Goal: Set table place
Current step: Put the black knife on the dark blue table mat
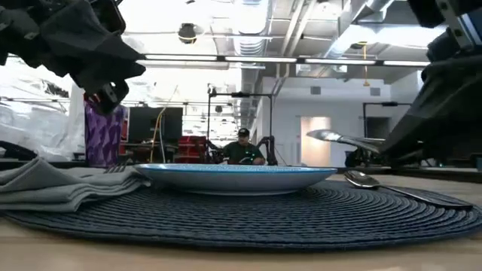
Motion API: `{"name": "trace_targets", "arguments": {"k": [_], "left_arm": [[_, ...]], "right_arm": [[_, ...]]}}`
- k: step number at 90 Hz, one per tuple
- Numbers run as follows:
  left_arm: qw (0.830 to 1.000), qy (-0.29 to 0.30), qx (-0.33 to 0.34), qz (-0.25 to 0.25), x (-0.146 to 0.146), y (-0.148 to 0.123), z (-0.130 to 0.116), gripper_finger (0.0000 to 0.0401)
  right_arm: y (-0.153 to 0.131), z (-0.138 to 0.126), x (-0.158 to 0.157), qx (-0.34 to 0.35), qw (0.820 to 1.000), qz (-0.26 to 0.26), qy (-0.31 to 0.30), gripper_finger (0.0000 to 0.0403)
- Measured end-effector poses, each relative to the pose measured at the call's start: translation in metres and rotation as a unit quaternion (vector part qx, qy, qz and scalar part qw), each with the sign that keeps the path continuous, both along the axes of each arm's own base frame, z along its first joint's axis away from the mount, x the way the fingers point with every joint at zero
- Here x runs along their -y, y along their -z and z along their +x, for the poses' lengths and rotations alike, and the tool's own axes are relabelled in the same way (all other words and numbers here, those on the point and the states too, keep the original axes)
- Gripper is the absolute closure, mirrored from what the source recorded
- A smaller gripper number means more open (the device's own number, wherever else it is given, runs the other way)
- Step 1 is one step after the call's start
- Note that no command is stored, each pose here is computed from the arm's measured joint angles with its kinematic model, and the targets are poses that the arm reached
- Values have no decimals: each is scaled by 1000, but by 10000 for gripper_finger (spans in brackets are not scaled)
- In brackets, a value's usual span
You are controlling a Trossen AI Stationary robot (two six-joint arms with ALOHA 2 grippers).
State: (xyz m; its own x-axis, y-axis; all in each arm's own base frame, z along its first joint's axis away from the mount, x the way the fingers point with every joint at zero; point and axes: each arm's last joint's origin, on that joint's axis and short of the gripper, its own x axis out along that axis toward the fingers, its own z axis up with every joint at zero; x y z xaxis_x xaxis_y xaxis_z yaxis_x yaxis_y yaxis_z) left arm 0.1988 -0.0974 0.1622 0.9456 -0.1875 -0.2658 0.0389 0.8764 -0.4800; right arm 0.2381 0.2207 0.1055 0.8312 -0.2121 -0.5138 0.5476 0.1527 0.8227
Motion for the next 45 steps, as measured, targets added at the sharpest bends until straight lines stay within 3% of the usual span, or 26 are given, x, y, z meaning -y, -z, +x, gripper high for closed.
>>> {"name": "trace_targets", "arguments": {"k": [45], "left_arm": [[1000,6,2,13,1,0,-1,345]], "right_arm": [[-4,-1,1,-30,998,58,-17,380]]}}
